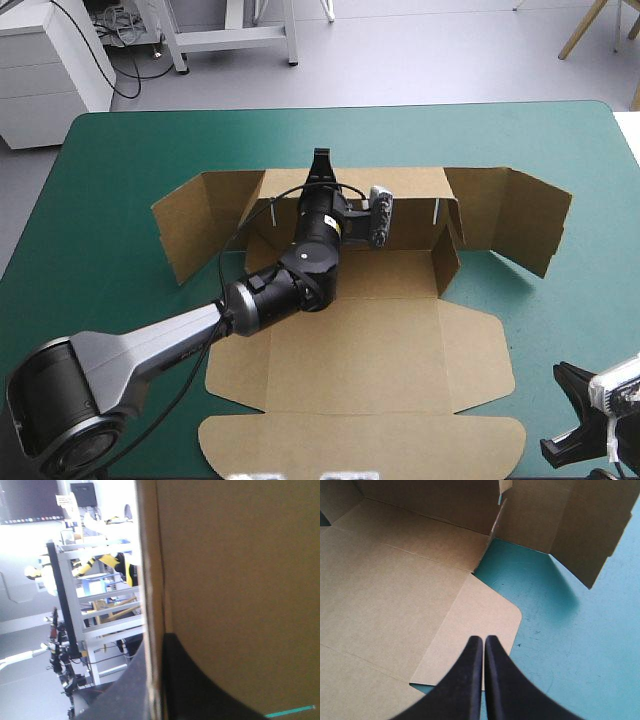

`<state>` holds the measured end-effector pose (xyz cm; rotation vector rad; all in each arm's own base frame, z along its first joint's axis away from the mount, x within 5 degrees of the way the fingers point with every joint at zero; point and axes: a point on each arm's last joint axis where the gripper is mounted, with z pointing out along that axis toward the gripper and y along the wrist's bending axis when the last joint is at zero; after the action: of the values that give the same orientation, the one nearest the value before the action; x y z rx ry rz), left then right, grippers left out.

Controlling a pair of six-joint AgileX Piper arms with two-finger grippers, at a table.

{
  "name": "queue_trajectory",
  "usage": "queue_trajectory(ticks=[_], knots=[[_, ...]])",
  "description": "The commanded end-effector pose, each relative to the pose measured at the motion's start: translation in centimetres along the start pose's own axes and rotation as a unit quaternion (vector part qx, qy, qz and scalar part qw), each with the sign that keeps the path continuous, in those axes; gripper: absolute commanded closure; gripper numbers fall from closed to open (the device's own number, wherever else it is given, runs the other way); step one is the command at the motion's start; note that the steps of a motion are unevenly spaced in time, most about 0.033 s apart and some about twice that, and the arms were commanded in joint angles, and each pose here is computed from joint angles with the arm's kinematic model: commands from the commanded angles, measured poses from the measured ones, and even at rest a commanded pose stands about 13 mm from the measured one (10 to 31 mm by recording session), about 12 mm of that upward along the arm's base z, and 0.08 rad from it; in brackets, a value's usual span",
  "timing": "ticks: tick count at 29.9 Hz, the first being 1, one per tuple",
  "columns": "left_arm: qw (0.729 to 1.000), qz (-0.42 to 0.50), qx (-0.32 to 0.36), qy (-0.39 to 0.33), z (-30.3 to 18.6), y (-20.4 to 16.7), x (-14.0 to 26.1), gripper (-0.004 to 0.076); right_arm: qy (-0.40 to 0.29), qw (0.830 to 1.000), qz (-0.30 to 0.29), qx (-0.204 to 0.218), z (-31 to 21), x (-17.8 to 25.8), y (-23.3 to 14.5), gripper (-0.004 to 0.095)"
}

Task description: Fold the box

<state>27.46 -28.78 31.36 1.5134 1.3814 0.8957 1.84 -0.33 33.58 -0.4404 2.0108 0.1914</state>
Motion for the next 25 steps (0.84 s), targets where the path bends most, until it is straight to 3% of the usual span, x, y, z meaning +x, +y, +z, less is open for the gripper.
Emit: queue_trajectory(ticks=[1, 10, 14, 18, 22, 25], knots=[[0.996, -0.006, -0.083, -0.018, -3.5, 2.2, 0.4, 0.0734, -0.040, 0.999, -0.003, 0.006, -0.3, -1.1, -0.1, 0.0912], [0.994, 0.000, -0.107, 0.002, -4.5, 0.1, 1.5, 0.0734, -0.050, 0.999, 0.000, 0.007, -0.3, -1.3, -0.1, 0.0911], [0.995, -0.022, -0.097, 0.006, -4.4, -0.1, 1.5, 0.0734, -0.062, 0.996, 0.056, 0.013, -0.3, -1.5, -0.3, 0.0825], [0.995, -0.022, -0.098, 0.008, -4.4, -0.1, 1.6, 0.0734, -0.056, 0.996, 0.059, 0.038, 0.2, -1.8, -0.7, 0.0549], [0.995, -0.023, -0.100, 0.014, -4.4, -0.1, 1.7, 0.0734, -0.033, 0.996, 0.063, 0.047, 1.6, -2.7, -0.6, 0.0126], [0.995, -0.023, -0.100, 0.014, -4.4, -0.1, 1.7, 0.0734, -0.035, 0.995, 0.069, 0.057, 2.9, -4.3, -0.6, -0.0010]])
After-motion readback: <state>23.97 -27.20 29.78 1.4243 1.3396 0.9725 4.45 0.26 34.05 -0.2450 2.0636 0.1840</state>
